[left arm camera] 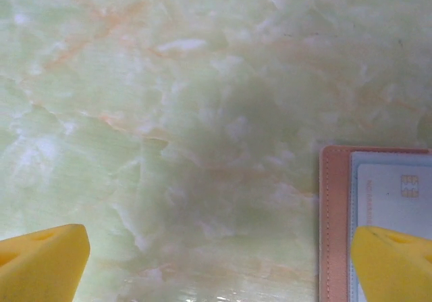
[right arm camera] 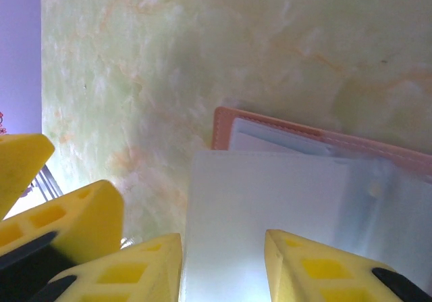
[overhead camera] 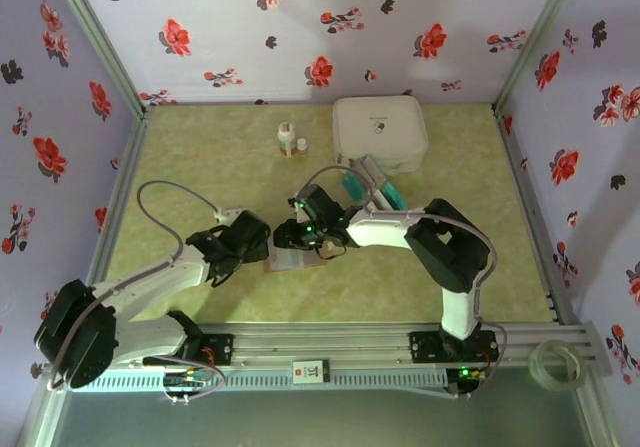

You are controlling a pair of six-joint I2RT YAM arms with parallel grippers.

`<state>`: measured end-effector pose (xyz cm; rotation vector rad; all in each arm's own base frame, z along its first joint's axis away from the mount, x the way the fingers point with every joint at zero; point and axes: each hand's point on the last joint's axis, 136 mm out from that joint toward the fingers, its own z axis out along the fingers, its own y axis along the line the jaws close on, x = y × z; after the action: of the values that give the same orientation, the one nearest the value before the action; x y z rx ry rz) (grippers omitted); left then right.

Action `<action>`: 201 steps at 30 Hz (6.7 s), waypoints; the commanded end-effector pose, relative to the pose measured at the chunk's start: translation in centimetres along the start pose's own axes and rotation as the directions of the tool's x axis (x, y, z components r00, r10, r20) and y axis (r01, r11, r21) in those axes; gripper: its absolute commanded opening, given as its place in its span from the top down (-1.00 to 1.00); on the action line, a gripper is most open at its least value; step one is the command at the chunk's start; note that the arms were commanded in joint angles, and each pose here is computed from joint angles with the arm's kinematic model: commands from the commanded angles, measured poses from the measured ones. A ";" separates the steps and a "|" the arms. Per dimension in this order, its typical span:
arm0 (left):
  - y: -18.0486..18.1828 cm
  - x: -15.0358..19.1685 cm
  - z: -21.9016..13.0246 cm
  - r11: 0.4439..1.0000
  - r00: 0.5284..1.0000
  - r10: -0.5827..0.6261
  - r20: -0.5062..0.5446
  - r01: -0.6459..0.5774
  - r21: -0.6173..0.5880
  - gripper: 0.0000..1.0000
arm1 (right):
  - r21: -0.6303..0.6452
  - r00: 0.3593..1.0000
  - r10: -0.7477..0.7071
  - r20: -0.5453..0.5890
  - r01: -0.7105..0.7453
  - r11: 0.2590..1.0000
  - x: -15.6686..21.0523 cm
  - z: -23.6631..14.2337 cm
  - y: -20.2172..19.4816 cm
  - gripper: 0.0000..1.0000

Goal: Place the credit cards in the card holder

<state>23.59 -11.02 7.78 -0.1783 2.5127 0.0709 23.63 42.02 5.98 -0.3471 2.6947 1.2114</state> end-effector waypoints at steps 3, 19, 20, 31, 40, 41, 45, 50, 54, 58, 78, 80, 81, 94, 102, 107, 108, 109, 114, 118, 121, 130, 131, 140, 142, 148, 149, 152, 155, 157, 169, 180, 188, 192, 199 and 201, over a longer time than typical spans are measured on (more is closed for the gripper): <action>2.2 0.4 -0.3 0.998 1.000 -0.017 0.004 0.017 -0.066 -0.99 | -0.024 1.000 0.010 -0.021 -0.010 1.000 -0.1 1.6 1.0 0.27; 1.0 0.7 0.3 0.999 0.999 0.024 -0.026 -0.025 -0.030 -0.99 | 0.127 0.996 -0.028 0.087 0.017 0.992 -1.6 -4.4 -2.0 0.22; 0.7 0.7 0.3 0.999 0.999 0.028 -0.028 -0.029 -0.023 -0.99 | 0.153 0.996 -0.030 0.090 0.015 0.988 -1.5 -4.9 -2.7 0.21; -1.4 1.1 1.6 0.996 0.994 0.085 -0.064 -0.085 -0.001 -0.99 | 0.341 0.997 -0.065 0.050 0.044 0.939 0.1 -6.5 -7.5 0.17; -1.9 1.7 2.6 0.993 0.990 0.115 -0.087 -0.116 -0.016 -0.99 | 0.350 0.998 -0.053 0.028 0.040 0.936 0.7 -5.6 -8.5 0.17; -1.9 1.8 2.7 0.992 0.988 0.120 -0.092 -0.123 -0.019 -0.99 | 0.349 0.998 -0.052 0.025 0.040 0.936 0.7 -5.5 -8.6 0.18; -1.9 2.3 3.3 0.990 0.985 0.134 -0.109 -0.139 -0.034 -0.99 | 0.339 0.999 -0.044 0.015 0.036 0.940 0.8 -4.9 -8.6 0.18; -1.9 3.0 4.0 0.986 0.980 0.150 -0.132 -0.158 -0.048 -1.00 | 0.325 0.999 -0.033 -0.004 0.033 0.945 1.1 -4.2 -8.6 0.19; -1.9 3.4 4.2 0.985 0.978 0.156 -0.138 -0.165 -0.051 -0.99 | 0.317 0.999 -0.040 -0.021 0.044 0.948 1.4 -3.7 -8.2 0.20; -1.9 3.5 4.4 0.985 0.978 0.157 -0.139 -0.166 -0.051 -0.99 | 0.314 0.998 -0.048 -0.034 0.056 0.948 1.8 -3.3 -7.8 0.21; -1.8 3.2 3.7 0.987 0.982 0.145 -0.125 -0.151 -0.046 -1.00 | 0.173 0.998 -0.068 -0.010 0.069 0.983 1.1 -2.9 -2.0 0.23; -1.4 2.7 3.1 0.990 0.986 0.127 -0.110 -0.133 -0.050 -0.99 | 0.163 0.997 -0.076 -0.010 0.077 0.984 1.1 -2.8 -1.2 0.22; -1.2 2.4 2.9 0.991 0.988 0.116 -0.101 -0.122 -0.049 -0.99 | 0.161 0.997 -0.079 -0.011 0.080 0.984 1.1 -2.8 -0.9 0.22; 2.2 -0.1 -0.3 0.999 1.000 0.000 -0.023 -0.002 -0.051 -0.99 | 0.138 0.996 -0.081 -0.047 0.086 0.987 0.8 1.5 0.5 0.19; 2.9 -0.3 -0.9 0.999 1.000 -0.012 -0.013 0.012 -0.046 -0.99 | 0.120 0.996 -0.072 -0.045 0.077 0.990 0.4 2.1 1.0 0.20; 2.6 -0.1 -0.5 0.999 1.000 -0.013 -0.016 0.012 -0.033 -0.99 | 0.094 0.993 -0.115 0.007 0.114 0.989 -1.0 -0.8 3.2 0.18; 2.4 -0.1 -0.4 1.000 1.000 -0.013 -0.018 0.012 -0.027 -0.99 | 0.096 0.992 -0.124 0.026 0.121 0.988 -1.6 -1.8 3.5 0.17; 2.3 -0.1 -0.3 1.000 1.000 -0.012 -0.020 0.011 -0.024 -0.99 | 0.102 0.991 -0.131 0.037 0.127 0.987 -1.9 -2.7 3.6 0.16; 1.4 -0.1 0.1 1.000 0.999 0.002 -0.032 -0.002 0.000 -0.99 | 0.205 0.978 -0.186 0.092 0.165 0.965 -3.5 -8.4 2.3 0.14; 0.5 -0.1 0.4 0.999 0.999 0.020 -0.043 -0.019 0.029 -0.99 | 0.352 0.973 -0.208 0.098 0.161 0.922 -4.0 -13.1 -1.7 0.13; 0.1 0.0 0.6 0.999 0.998 0.035 -0.054 -0.033 0.040 -0.99 | 0.488 0.969 -0.227 0.096 0.153 0.859 -4.2 -16.8 -5.5 0.12; -0.6 0.3 0.9 0.998 0.997 0.050 -0.066 -0.047 0.049 -0.99 | 0.776 0.957 -0.286 -0.040 0.210 0.595 -4.6 -22.2 -12.9 0.17; -0.7 0.3 0.9 0.998 0.997 0.048 -0.066 -0.045 0.051 -0.99 | 0.790 0.956 -0.287 -0.058 0.220 0.573 -4.7 -22.3 -13.3 0.18; -1.4 0.6 1.3 0.997 0.995 0.064 -0.079 -0.060 0.052 -0.99 | 0.842 0.948 -0.281 -0.147 0.269 0.468 -5.3 -21.7 -15.5 0.25; -1.6 0.6 1.4 0.997 0.995 0.066 -0.080 -0.062 0.055 -0.99 | 0.840 0.947 -0.281 -0.153 0.275 0.468 -5.3 -21.4 -15.6 0.27; -2.0 0.7 1.6 0.996 0.993 0.078 -0.089 -0.074 0.054 -0.99 | 0.831 0.947 -0.273 -0.169 0.285 0.478 -5.4 -20.5 -15.9 0.36; -2.1 0.6 1.6 0.996 0.993 0.079 -0.088 -0.074 0.056 -0.99 | 0.829 0.947 -0.274 -0.168 0.286 0.480 -5.5 -20.5 -15.9 0.38; -2.2 0.7 1.7 0.996 0.993 0.079 -0.091 -0.075 0.054 -0.99 | 0.810 0.948 -0.267 -0.171 0.290 0.510 -5.3 -19.9 -15.7 0.40; -2.3 0.8 1.8 0.996 0.993 0.080 -0.092 -0.075 0.054 -0.99 | 0.802 0.949 -0.262 -0.173 0.291 0.522 -5.1 -19.6 -15.6 0.47; -2.3 0.8 1.8 0.996 0.992 0.082 -0.093 -0.077 0.053 -0.99 | 0.799 0.949 -0.263 -0.174 0.292 0.526 -5.0 -19.6 -15.6 0.52; -2.3 0.9 1.9 0.996 0.992 0.081 -0.095 -0.077 0.052 -0.99 | 0.773 0.947 -0.266 -0.180 0.304 0.557 -5.0 -19.0 -15.1 0.86; -2.3 0.7 1.6 0.995 0.992 0.093 -0.089 -0.088 0.054 -0.99 | 0.736 0.933 -0.296 -0.202 0.344 0.582 -5.7 -19.6 -13.3 1.00; -2.5 0.5 1.6 0.993 0.990 0.110 -0.087 -0.105 0.059 -0.99 | 0.684 0.931 -0.348 -0.107 0.323 0.654 -6.7 -22.3 -8.7 1.00; -2.9 0.4 1.6 0.990 0.989 0.124 -0.083 -0.118 0.074 -0.99 | 0.637 0.933 -0.359 -0.016 0.287 0.716 -6.4 -23.3 -6.6 1.00; -3.5 1.3 2.2 0.991 0.990 0.102 -0.100 -0.092 0.102 -0.99 | 0.497 0.934 -0.302 0.191 0.174 0.850 -5.1 -23.1 -4.7 1.00; -4.1 1.4 2.3 0.988 0.991 0.085 -0.102 -0.071 0.134 -0.99 | 0.460 0.933 -0.271 0.235 0.138 0.877 -4.6 -22.9 -4.8 1.00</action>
<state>24.28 -13.92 5.38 -0.0273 2.6237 -0.0036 28.35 21.38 19.02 -0.4628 2.5045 0.3720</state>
